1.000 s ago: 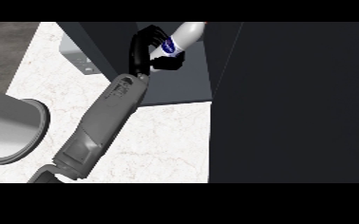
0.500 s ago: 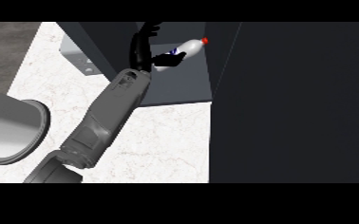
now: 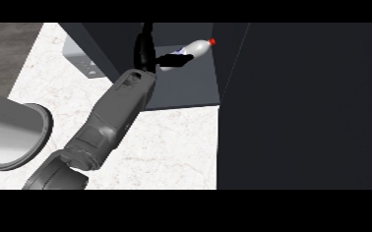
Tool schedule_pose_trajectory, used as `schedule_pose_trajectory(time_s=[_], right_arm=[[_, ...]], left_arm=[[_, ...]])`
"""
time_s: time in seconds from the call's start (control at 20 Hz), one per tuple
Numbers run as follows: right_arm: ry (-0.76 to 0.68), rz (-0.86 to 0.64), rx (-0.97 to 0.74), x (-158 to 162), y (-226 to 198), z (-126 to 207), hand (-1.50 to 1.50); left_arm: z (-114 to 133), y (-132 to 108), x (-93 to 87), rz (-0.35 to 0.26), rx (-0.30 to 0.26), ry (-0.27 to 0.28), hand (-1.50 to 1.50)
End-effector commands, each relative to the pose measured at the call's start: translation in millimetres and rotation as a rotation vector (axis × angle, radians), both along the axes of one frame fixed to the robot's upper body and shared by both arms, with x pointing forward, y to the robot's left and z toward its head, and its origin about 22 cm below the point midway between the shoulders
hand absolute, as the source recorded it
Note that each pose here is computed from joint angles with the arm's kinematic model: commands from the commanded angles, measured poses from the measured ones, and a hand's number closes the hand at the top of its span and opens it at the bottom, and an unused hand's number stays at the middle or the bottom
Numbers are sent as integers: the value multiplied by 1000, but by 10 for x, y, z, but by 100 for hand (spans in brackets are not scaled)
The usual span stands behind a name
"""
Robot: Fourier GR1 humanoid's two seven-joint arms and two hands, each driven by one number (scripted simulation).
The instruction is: Pick up the bottled water, place it into the cabinet and close the cabinet
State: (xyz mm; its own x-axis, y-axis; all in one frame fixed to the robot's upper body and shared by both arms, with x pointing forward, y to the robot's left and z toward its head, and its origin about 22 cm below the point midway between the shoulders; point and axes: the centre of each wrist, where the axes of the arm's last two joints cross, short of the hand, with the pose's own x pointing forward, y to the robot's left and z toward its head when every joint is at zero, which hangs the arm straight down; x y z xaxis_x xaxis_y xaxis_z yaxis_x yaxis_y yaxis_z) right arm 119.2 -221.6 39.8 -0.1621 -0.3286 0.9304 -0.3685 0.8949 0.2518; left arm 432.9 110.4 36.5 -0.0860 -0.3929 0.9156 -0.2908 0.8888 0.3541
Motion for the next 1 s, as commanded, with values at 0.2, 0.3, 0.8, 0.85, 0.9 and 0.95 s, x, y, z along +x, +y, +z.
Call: schedule_pose_trajectory(time_s=[0.2, 0.3, 0.8, 0.85, 0.9, 0.95], right_arm=[[-15, -26, -14, 69, -46, 114, -150], [-18, -19, 0, -34, -28, 76, -150], [-9, -33, -10, -86, 68, -10, -150], [3, -53, -18, -95, -54, -31, -150], [7, -67, -33, -74, -27, 46, -150], [-7, -59, -9, -35, -54, 85, -150]], left_arm=[[90, 321, 87, -92, -84, -115, -150], [50, 362, 66, -116, -165, -140, -150], [-163, 235, -93, -296, -322, -235, -150], [-48, 237, -37, -295, -339, -243, -150], [-200, 204, -129, -302, -341, -235, -150], [-234, 254, -145, -318, -356, -237, -150]])
